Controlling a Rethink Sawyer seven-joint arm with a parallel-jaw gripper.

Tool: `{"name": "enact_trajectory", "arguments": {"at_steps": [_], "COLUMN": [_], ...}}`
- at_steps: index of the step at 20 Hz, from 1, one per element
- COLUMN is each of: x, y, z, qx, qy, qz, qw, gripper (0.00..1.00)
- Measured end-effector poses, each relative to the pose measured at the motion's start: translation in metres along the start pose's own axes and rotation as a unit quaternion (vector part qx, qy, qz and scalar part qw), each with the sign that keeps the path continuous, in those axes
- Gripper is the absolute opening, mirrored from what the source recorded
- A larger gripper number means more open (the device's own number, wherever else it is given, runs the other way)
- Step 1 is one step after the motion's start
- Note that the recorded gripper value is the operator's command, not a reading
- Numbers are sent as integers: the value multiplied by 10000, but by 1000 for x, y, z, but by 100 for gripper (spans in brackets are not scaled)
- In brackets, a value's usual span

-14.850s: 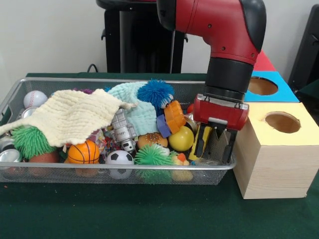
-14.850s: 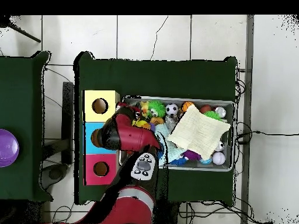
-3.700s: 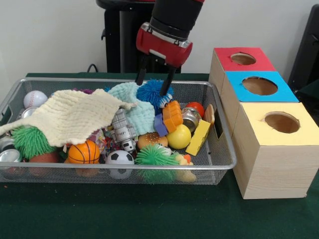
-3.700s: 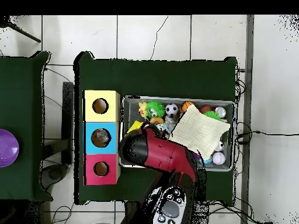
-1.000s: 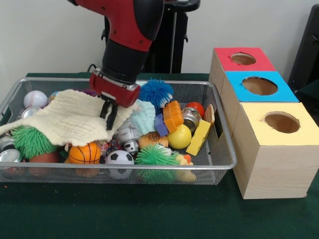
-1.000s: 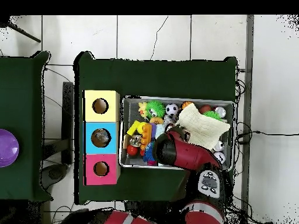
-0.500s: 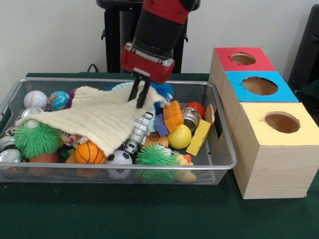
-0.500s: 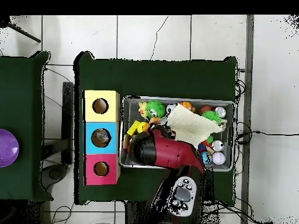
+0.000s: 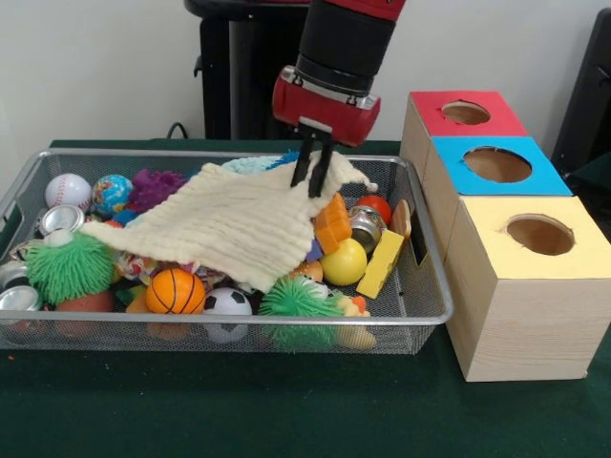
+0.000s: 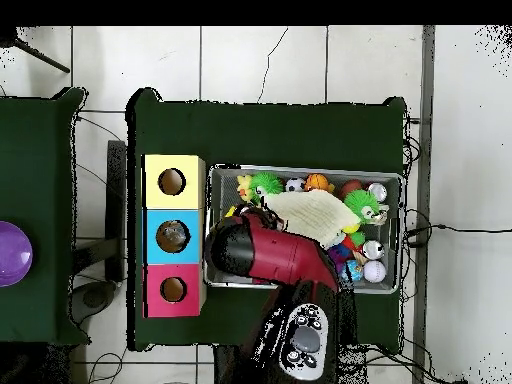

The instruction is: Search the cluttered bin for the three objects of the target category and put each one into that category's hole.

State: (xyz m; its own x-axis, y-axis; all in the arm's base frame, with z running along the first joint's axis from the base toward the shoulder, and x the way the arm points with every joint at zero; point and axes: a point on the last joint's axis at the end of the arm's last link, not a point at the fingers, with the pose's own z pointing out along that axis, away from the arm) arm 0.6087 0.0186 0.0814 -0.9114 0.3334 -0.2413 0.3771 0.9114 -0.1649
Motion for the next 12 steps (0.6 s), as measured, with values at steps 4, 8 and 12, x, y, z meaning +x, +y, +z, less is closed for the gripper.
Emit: {"name": "enact_trajectory", "arguments": {"at_steps": [4,8,12], "x": [-5,-6,-2], "y": [6,17,35], "z": [6,14,17], "qx": [-191,-364,-544], "qy": [13,-44,-26], "qz": [175,263,300], "qw": [9997,9990,9981], "gripper": [0,0,0]}}
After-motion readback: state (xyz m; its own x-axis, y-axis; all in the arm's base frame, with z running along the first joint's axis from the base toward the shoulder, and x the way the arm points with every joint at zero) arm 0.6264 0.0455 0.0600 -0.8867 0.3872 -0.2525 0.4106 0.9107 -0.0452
